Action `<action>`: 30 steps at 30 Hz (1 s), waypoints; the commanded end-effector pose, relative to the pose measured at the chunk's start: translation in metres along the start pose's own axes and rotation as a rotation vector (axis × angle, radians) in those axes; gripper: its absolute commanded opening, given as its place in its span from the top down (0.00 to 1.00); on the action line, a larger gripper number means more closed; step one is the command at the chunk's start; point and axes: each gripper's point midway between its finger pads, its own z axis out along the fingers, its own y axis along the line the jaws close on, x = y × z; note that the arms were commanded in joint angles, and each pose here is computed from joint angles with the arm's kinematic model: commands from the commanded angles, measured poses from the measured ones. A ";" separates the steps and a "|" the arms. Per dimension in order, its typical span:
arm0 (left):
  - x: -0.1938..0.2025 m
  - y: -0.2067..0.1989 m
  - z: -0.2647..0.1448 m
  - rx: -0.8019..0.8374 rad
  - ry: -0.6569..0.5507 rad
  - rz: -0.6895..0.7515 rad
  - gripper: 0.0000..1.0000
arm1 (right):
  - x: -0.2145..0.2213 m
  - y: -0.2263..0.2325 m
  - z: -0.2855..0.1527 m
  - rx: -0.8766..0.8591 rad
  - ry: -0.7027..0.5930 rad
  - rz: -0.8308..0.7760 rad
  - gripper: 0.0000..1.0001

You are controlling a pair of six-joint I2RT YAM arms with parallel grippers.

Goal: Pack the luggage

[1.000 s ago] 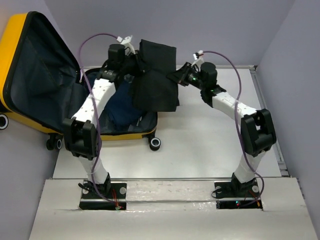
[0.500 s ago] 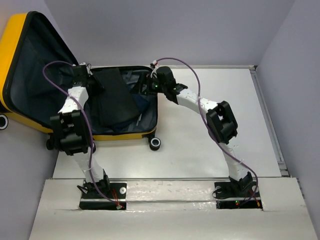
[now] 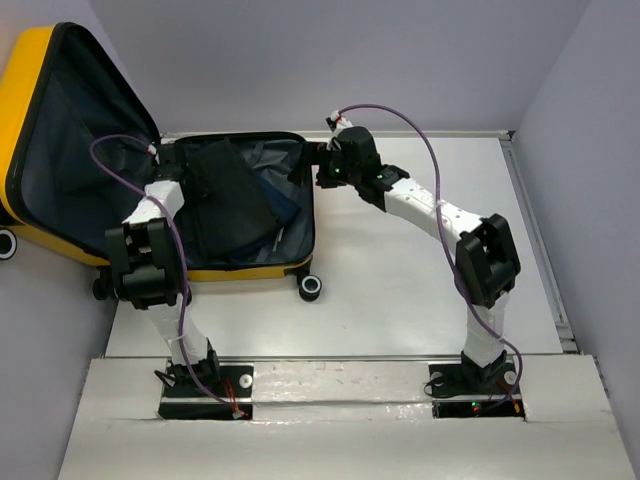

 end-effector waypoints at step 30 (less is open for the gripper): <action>-0.024 0.098 -0.358 -0.194 -0.884 -0.358 0.15 | 0.018 -0.003 -0.158 0.042 -0.174 -0.157 0.84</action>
